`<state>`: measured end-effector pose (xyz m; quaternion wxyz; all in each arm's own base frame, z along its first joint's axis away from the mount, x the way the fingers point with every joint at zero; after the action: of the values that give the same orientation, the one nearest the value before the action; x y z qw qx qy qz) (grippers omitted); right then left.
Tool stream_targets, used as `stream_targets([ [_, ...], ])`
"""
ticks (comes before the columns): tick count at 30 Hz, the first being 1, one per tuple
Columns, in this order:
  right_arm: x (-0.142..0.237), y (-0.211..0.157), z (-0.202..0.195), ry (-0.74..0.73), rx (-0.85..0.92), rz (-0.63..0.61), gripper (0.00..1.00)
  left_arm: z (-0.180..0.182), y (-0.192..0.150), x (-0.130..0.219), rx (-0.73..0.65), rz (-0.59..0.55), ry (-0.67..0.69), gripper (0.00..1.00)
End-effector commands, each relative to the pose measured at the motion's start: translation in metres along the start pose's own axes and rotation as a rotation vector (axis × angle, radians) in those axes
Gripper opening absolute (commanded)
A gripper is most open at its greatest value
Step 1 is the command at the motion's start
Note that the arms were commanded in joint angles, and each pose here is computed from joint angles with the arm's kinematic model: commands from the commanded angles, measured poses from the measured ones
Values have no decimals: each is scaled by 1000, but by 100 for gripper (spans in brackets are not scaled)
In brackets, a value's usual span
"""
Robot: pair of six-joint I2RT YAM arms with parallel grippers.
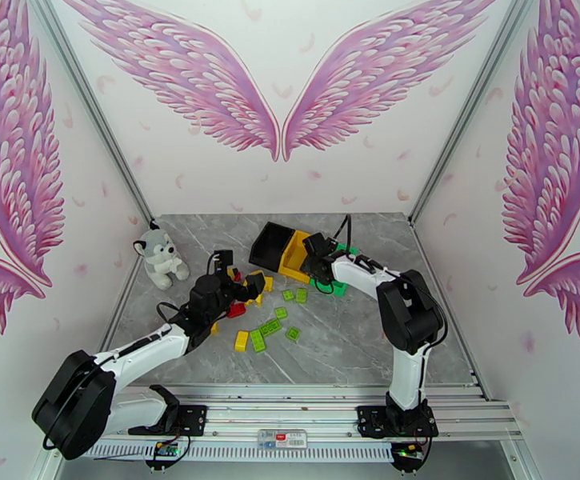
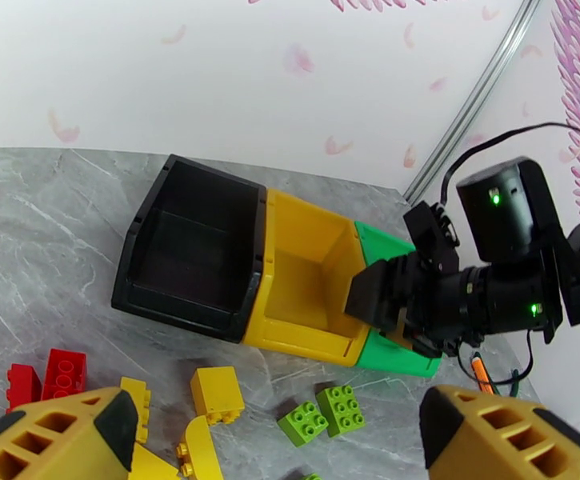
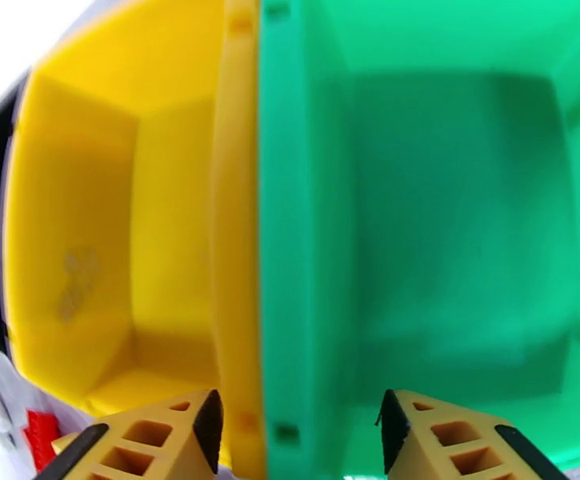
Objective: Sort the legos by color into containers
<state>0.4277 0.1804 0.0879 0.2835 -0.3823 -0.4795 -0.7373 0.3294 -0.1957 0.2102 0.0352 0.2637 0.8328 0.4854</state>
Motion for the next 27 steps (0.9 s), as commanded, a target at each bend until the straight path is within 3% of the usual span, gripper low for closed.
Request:
stream_targets([
  [1,44,18,3,20,18,-152,62,9,16,13,1,-93,54,99],
  [5,86,13,5,21,140,-303,67,19,24,28,-2,-160,114,99],
  [7,98,2,12,54,227,-319,70,25,26,35,7,-179,144,99],
  [13,104,-59,33,112,469,-188,69,37,24,44,17,-124,225,99],
  [17,101,-100,23,91,532,-108,70,38,16,44,22,-94,212,99],
  [22,93,-151,10,181,572,-14,85,36,-2,28,28,-1,184,99],
  [27,93,-192,-12,193,619,15,86,33,-14,16,68,43,146,99],
])
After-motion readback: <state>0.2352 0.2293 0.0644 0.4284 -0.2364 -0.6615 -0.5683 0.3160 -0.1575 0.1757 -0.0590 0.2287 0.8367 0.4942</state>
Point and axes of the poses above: each hand's point on the last joint's axis, 136 mm out from that joint toward the fingers, its own x axis back along the fingers, its own z axis along the line the jaws close on, y = z × x, the point moved 2 cm from there along x, back along the fingers, and after that the axes turned 7 degrees about x, right-handed, at the moved point
